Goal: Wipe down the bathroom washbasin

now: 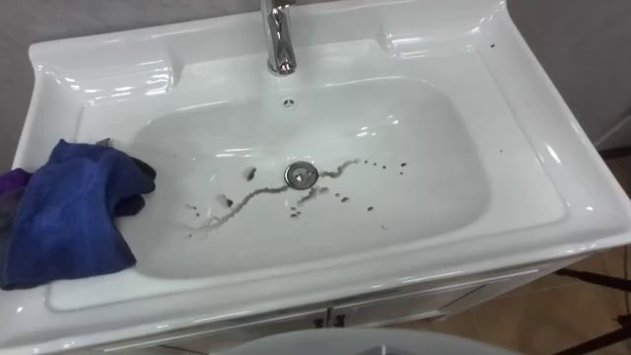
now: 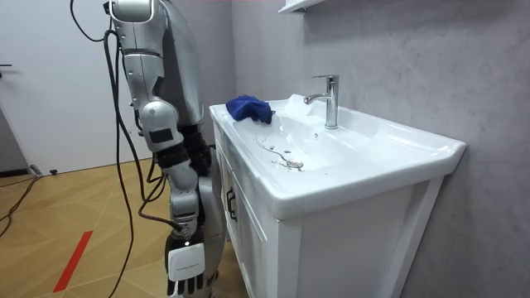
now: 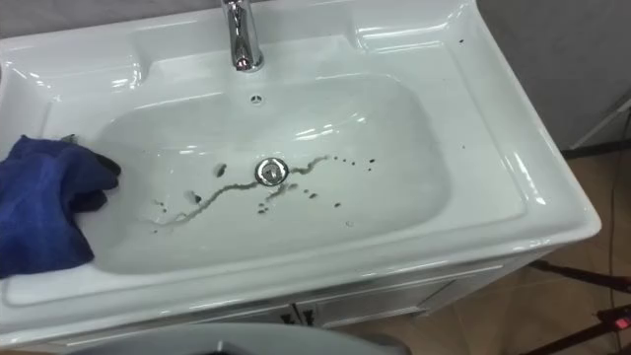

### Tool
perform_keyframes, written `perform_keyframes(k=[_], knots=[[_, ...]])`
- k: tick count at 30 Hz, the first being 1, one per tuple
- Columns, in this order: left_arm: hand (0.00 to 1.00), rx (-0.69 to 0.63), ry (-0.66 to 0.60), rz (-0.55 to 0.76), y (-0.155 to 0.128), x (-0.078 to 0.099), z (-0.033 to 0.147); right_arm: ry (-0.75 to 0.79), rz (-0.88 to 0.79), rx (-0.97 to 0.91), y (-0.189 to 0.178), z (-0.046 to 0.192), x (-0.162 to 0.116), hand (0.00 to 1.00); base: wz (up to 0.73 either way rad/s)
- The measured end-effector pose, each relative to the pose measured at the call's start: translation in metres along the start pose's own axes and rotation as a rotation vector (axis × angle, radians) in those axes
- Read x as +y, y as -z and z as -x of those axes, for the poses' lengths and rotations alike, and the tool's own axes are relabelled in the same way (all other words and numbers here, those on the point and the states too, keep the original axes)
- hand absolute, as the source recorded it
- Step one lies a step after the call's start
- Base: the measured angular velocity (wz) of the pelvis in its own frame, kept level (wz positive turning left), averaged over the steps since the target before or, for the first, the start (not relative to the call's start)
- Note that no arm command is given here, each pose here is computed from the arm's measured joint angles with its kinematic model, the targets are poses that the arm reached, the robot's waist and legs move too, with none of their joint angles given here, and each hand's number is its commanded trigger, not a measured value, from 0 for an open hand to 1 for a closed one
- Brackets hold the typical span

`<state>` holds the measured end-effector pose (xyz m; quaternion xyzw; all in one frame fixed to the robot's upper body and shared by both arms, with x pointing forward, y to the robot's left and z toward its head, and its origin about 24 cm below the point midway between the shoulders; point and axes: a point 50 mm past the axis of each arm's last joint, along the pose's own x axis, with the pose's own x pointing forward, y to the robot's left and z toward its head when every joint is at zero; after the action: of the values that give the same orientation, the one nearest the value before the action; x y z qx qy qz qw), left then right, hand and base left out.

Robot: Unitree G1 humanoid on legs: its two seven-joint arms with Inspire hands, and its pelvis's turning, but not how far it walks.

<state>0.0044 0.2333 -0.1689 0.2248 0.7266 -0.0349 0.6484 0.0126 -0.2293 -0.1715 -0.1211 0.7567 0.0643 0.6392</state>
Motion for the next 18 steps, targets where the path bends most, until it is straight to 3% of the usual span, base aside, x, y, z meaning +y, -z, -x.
perform_keyframes(k=[18], knots=[[0.00,0.005,0.004,-0.002,0.0012,-0.0007,-0.0002,0.006,0.008,-0.006,-0.0025,0.0004,-0.0008,0.00,0.00]])
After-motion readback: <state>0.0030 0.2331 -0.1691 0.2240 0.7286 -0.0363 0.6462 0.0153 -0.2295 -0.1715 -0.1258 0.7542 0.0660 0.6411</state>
